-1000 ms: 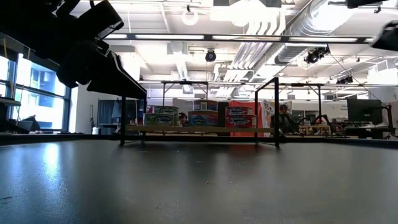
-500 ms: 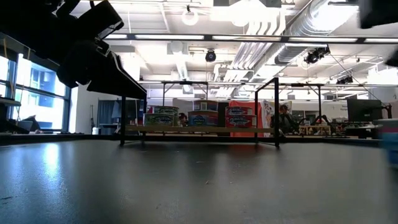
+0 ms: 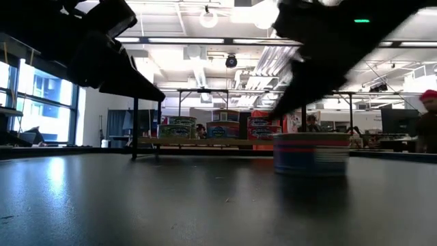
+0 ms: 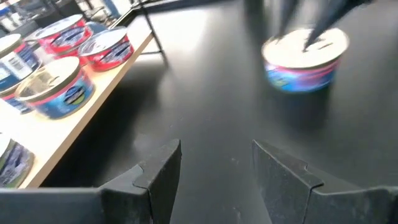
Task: Stack canned seafood by type on shelf
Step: Stack the blue-tuna can on top of the blue-pink tuna can on the shelf
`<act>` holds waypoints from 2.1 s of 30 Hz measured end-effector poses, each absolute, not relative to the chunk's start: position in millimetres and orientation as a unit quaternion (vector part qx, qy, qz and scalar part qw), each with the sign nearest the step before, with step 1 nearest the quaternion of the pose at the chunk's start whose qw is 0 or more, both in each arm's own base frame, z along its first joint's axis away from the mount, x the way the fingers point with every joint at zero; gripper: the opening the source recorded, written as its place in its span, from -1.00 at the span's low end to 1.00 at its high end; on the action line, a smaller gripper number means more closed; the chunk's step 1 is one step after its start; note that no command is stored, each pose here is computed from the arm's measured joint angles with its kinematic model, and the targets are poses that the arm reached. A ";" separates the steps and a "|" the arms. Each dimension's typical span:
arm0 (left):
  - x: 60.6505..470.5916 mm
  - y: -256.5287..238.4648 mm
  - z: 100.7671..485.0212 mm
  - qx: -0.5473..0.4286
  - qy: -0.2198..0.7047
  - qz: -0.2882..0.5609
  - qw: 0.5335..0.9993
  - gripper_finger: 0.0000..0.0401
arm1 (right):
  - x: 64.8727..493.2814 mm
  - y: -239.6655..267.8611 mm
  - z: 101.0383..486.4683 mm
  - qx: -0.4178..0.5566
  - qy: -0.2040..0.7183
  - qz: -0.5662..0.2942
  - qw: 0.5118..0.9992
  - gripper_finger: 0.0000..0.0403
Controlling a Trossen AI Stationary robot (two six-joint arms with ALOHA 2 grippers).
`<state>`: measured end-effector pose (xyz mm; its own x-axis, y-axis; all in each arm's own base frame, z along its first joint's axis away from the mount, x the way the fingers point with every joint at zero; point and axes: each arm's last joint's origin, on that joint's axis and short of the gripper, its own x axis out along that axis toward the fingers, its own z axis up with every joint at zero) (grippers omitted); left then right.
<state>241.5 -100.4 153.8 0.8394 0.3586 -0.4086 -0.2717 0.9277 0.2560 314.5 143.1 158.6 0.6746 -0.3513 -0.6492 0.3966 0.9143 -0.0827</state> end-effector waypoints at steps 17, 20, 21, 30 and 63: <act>257.6 -94.2 155.7 0.098 0.202 0.106 0.969 -0.07 | 267.6 166.4 194.7 -0.009 0.369 -0.189 0.910 -0.50; 271.8 -82.7 146.9 0.102 0.197 0.043 0.974 -0.07 | 248.1 173.5 188.9 0.011 0.397 -0.216 0.892 -0.50; 277.4 -78.2 143.3 0.101 0.192 0.021 0.976 -0.07 | 242.6 174.7 187.6 0.022 0.402 -0.229 0.886 -0.50; 341.0 -70.6 125.7 0.181 0.179 -0.067 0.965 -0.07 | 224.5 161.1 175.9 0.126 0.395 -0.386 0.824 -0.50; 327.1 -122.2 186.6 0.386 0.304 -0.046 0.870 -0.07 | 277.9 109.9 152.2 0.093 0.416 -0.412 0.805 -0.50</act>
<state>327.1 -122.2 186.6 0.8109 0.1557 -0.5641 0.3142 0.6974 0.6442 277.9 109.9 152.2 0.3141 -0.5859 -0.7470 0.7409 0.6433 -0.1931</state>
